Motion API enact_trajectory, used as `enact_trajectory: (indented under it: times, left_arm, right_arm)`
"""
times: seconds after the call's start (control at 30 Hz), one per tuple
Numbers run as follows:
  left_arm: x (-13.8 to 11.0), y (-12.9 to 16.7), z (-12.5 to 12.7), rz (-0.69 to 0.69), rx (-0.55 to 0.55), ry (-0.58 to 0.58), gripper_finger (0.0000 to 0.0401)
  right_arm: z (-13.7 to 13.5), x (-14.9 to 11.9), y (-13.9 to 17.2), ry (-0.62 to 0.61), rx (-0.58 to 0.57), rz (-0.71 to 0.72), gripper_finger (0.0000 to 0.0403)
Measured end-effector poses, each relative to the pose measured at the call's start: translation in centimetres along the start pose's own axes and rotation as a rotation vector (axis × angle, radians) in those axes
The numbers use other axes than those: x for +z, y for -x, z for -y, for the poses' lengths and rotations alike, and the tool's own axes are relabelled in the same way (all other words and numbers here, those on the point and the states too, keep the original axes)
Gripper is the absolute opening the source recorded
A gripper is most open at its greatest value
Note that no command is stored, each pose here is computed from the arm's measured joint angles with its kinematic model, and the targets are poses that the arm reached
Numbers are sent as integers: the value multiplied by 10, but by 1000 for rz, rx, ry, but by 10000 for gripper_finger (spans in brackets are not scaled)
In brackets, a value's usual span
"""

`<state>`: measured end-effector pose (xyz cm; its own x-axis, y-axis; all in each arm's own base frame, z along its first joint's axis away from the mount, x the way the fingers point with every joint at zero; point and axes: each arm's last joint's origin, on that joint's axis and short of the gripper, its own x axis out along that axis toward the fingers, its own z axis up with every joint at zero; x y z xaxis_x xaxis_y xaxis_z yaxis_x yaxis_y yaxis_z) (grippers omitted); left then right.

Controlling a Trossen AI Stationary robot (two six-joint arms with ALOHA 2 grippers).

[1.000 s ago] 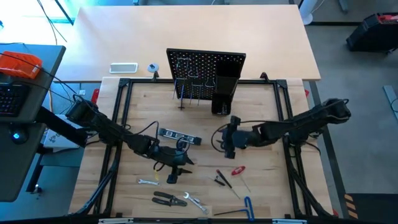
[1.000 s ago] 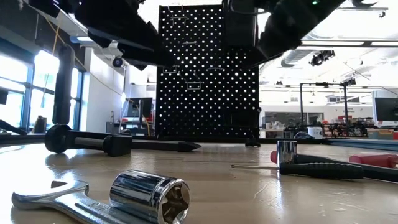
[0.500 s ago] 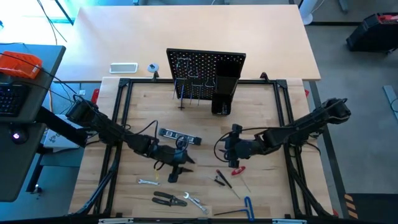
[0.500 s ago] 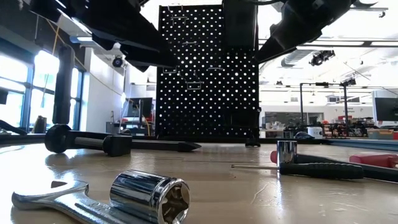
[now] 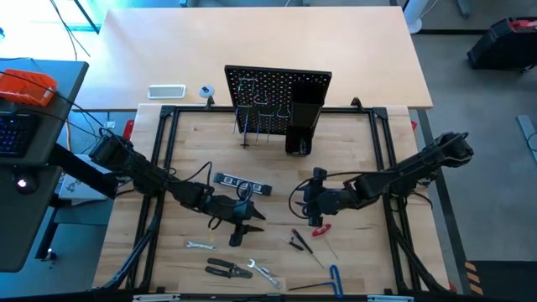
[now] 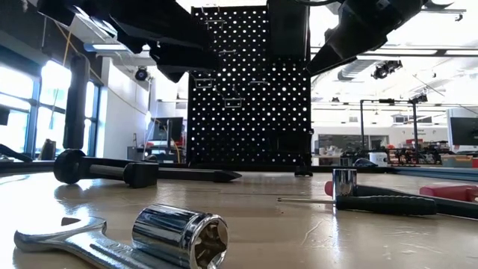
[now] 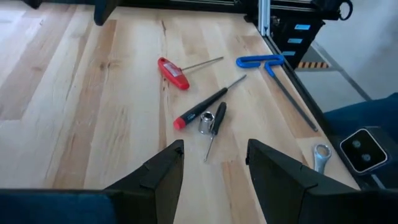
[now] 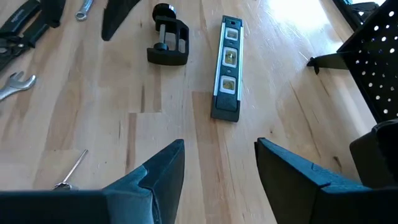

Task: Hang tools onto peg board
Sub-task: Put the top socket into the bottom peg board bin

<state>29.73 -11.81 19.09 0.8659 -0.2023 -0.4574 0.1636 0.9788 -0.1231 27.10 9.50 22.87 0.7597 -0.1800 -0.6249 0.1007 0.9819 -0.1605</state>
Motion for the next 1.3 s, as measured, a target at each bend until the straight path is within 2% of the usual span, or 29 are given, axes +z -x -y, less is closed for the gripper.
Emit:
enact_trajectory:
  times: [0.47,1.3]
  left_arm:
    - [-32,-40,20,48,-80,56,170]
    - [-29,-38,28,97,-71,92,170]
  right_arm:
    - [-14,-2,7,39,46,9,193]
    - [-13,-2,7,31,47,10,193]
